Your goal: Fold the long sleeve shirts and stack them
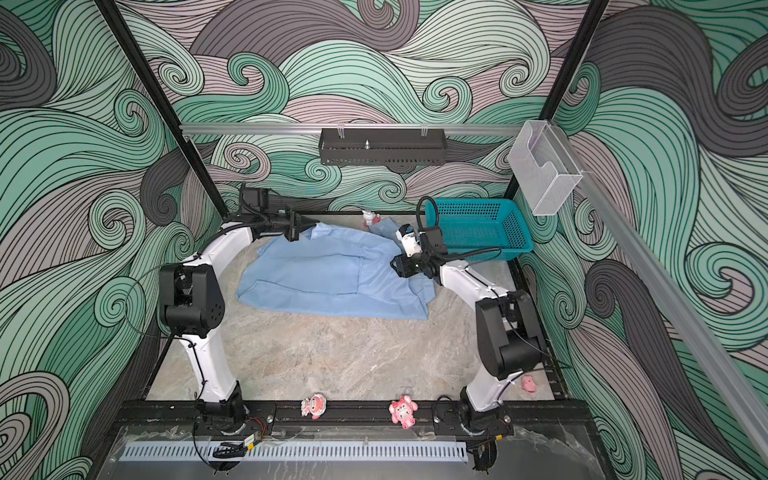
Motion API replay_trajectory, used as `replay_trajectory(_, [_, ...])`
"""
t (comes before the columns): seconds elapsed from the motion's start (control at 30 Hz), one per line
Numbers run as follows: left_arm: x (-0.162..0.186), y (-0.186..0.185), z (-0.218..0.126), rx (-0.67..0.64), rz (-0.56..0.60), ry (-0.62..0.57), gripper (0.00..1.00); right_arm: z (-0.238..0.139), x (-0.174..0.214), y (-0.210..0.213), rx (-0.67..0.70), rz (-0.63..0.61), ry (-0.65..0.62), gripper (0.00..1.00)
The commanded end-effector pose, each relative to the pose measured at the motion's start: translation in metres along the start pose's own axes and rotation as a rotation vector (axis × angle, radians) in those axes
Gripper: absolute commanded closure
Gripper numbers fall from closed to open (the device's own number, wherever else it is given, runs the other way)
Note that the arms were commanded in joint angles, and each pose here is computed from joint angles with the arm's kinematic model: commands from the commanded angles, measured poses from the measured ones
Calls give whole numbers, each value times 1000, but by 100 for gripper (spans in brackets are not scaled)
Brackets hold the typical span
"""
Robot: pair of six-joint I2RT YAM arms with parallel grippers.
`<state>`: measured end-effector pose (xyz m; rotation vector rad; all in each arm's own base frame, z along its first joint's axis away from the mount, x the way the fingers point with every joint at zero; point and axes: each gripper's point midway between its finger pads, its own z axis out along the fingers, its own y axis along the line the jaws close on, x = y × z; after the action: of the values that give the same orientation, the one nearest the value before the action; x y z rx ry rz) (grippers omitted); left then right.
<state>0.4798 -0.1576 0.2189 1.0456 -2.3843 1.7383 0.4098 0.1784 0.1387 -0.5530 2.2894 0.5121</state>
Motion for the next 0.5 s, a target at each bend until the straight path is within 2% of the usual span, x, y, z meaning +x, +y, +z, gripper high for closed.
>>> replay_trajectory(0.0, [45, 19, -52, -23, 143, 66, 100, -24, 5, 9, 23, 124, 1, 47])
replay_trajectory(0.1, [59, 49, -82, -74, 170, 57, 100, -38, 22, 25, 12, 258, 41, 56])
replay_trajectory(0.23, [73, 104, -108, -291, 183, 54, 100, -48, 58, 42, -11, 529, 141, 68])
replay_trajectory(0.37, [63, 144, -120, -476, 186, -4, 100, -39, 91, 55, -60, 729, 254, 78])
replay_trajectory(0.47, [50, 159, -126, -556, 192, -48, 100, -25, 112, 59, -88, 818, 349, 80])
